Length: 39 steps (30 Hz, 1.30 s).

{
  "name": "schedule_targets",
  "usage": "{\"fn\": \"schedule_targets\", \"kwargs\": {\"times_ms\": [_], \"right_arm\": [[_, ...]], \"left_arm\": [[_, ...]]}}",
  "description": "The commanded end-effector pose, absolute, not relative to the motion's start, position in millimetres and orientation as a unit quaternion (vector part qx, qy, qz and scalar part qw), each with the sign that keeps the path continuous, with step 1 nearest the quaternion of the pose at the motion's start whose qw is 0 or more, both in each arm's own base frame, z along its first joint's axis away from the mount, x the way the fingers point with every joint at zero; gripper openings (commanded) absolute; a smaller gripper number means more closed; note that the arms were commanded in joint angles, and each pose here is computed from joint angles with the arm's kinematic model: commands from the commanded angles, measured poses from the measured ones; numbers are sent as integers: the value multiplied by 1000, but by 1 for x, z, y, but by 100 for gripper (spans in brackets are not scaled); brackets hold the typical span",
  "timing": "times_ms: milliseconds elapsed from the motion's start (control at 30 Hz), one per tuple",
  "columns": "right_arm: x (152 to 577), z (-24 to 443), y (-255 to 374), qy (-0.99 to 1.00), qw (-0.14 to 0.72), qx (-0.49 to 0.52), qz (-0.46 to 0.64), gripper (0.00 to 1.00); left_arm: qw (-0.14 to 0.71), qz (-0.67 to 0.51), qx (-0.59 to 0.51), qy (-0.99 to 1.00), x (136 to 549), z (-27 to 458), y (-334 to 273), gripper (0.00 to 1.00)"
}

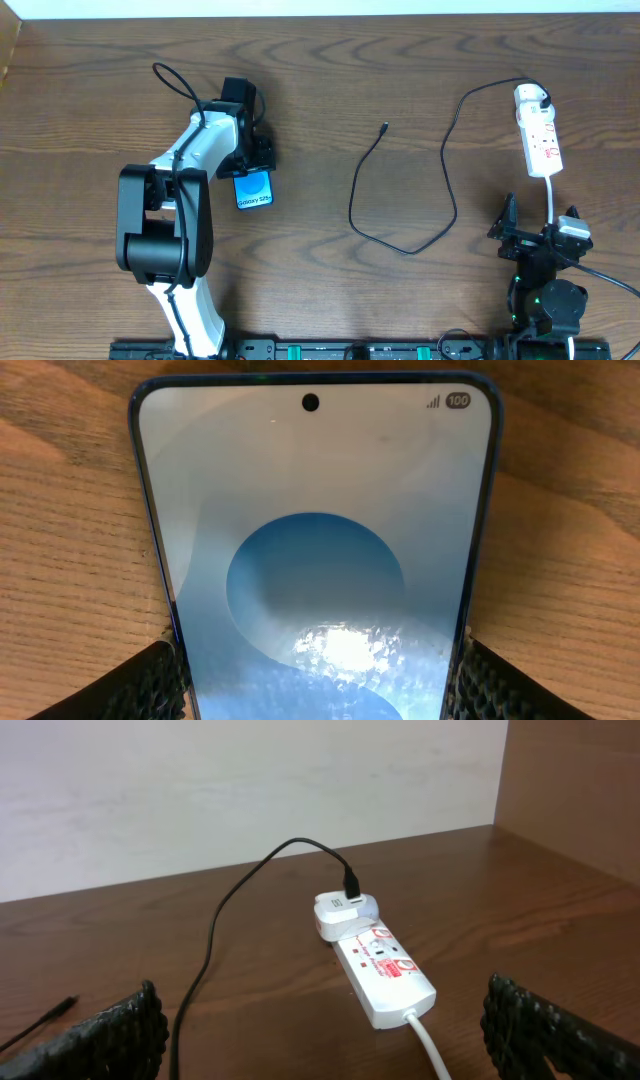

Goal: Plug charger to phone and switch on socket
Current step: 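Lift the phone upright with the left gripper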

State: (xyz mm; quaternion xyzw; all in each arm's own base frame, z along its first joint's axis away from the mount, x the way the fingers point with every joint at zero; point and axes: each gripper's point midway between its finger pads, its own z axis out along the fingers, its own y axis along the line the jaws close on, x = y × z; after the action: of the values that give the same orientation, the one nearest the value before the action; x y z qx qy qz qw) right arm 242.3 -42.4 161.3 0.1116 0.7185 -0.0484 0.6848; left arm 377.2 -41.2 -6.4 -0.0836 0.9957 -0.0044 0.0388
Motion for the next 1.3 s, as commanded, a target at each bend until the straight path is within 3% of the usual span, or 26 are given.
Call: {"fn": "schedule_targets", "kwargs": {"times_ms": [0, 1267], "right_arm": [[242, 161, -41, 719, 685, 103, -51, 99], [242, 161, -41, 719, 685, 103, -51, 99]], "left_arm": [[-52, 19, -80, 995, 336, -59, -32, 63], [44, -60, -103, 992, 371, 67, -56, 63]]}}
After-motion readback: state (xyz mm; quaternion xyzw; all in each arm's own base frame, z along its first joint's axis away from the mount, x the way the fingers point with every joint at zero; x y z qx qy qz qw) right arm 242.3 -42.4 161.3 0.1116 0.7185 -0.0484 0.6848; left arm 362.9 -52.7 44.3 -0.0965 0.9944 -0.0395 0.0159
